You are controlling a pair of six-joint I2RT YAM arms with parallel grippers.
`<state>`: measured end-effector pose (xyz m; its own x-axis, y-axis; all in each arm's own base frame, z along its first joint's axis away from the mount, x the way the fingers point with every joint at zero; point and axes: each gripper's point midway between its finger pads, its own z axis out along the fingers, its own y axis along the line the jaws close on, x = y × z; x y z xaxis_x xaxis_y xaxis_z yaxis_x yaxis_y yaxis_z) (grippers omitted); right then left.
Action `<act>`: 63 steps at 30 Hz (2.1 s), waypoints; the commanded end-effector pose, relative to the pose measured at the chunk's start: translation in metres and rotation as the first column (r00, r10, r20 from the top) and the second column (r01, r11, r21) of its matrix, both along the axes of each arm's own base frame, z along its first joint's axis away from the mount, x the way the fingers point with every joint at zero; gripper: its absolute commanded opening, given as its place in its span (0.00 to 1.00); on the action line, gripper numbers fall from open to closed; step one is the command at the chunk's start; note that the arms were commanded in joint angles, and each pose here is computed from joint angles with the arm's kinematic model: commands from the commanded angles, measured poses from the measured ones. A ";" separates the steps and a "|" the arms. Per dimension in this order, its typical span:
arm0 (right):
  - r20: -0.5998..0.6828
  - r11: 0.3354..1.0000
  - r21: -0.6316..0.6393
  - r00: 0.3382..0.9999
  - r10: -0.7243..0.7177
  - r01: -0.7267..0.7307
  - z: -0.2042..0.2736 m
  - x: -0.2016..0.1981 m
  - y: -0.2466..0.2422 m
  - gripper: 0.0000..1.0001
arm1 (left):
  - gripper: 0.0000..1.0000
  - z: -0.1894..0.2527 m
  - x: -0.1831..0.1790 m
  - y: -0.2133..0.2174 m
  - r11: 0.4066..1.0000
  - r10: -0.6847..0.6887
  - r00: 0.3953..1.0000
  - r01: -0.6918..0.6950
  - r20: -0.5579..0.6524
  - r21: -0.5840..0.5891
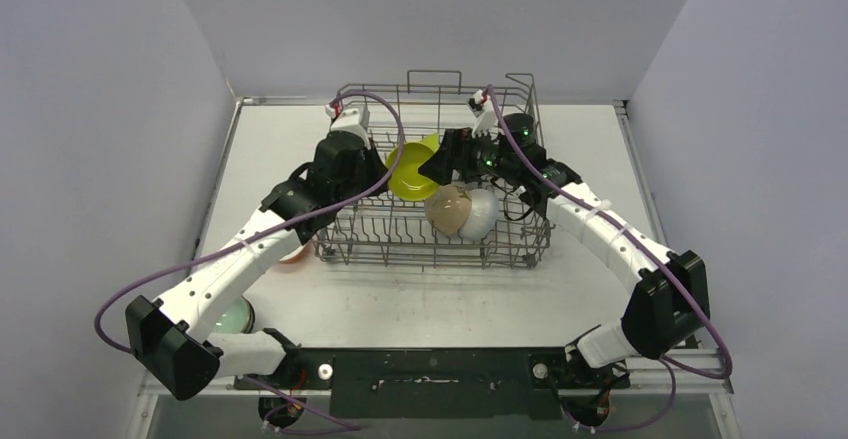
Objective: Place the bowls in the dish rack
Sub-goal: Place the bowl in the dish rack.
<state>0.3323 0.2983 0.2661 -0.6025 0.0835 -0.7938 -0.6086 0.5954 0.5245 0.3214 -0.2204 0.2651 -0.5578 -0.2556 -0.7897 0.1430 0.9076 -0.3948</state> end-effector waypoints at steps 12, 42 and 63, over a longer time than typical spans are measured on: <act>0.072 1.000 -0.024 0.997 -0.015 0.017 0.010 0.007 0.001 0.05 | 0.24 0.051 -0.004 -0.024 0.981 -0.102 0.978 0.130 0.182 -0.146; 0.084 0.984 0.088 0.986 0.146 -0.153 0.027 -0.011 0.016 0.05 | 0.94 0.060 -0.039 -0.040 0.631 -0.386 0.893 0.439 0.231 -0.640; 0.075 0.985 0.087 0.987 0.145 -0.151 0.024 -0.008 0.018 0.17 | 0.37 0.044 -0.036 -0.054 0.681 -0.423 0.895 0.419 0.144 -0.601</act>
